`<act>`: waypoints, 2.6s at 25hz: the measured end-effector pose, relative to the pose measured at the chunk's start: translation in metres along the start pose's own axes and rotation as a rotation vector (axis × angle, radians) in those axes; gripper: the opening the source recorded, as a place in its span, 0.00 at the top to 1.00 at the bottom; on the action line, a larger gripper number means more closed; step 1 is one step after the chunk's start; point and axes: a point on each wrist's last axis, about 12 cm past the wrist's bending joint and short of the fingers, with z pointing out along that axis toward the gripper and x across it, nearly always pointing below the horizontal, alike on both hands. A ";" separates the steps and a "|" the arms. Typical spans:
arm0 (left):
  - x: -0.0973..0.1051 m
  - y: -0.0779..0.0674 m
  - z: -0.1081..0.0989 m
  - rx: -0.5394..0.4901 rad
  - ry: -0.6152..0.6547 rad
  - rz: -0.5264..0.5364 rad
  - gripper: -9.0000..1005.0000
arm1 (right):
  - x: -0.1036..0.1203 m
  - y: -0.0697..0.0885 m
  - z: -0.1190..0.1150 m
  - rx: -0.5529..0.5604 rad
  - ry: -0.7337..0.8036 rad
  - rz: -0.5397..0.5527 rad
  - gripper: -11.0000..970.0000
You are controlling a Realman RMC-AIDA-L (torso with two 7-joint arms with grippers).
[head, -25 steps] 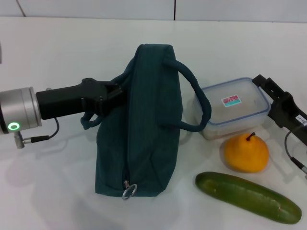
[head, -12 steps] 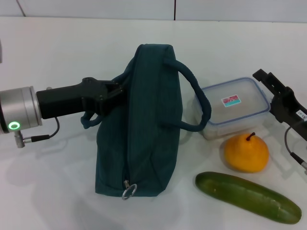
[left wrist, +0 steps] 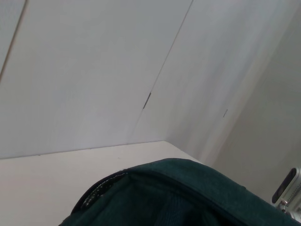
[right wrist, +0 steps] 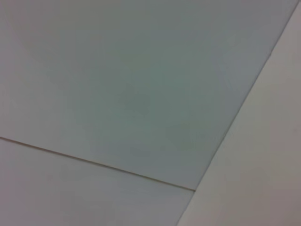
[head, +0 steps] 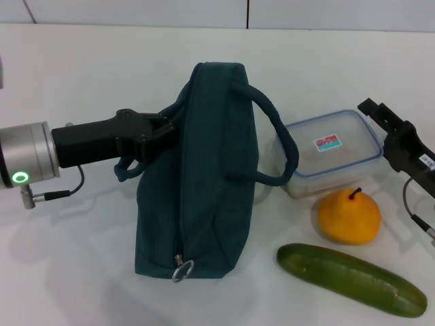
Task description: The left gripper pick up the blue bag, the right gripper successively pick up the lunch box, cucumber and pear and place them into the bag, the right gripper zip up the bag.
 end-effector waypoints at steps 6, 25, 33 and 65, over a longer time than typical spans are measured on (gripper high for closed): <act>0.000 0.000 0.000 -0.002 0.000 0.001 0.95 | 0.001 -0.002 -0.003 0.006 -0.011 -0.010 0.37; -0.003 0.001 0.004 0.008 -0.022 0.011 0.95 | 0.001 0.003 -0.001 -0.026 0.003 -0.136 0.88; -0.009 0.002 0.001 0.005 -0.080 -0.016 0.95 | -0.011 0.010 -0.006 -0.109 0.000 -0.366 0.89; -0.005 -0.003 0.001 0.023 -0.171 -0.062 0.95 | -0.075 0.110 0.017 -0.729 -0.105 -0.752 0.89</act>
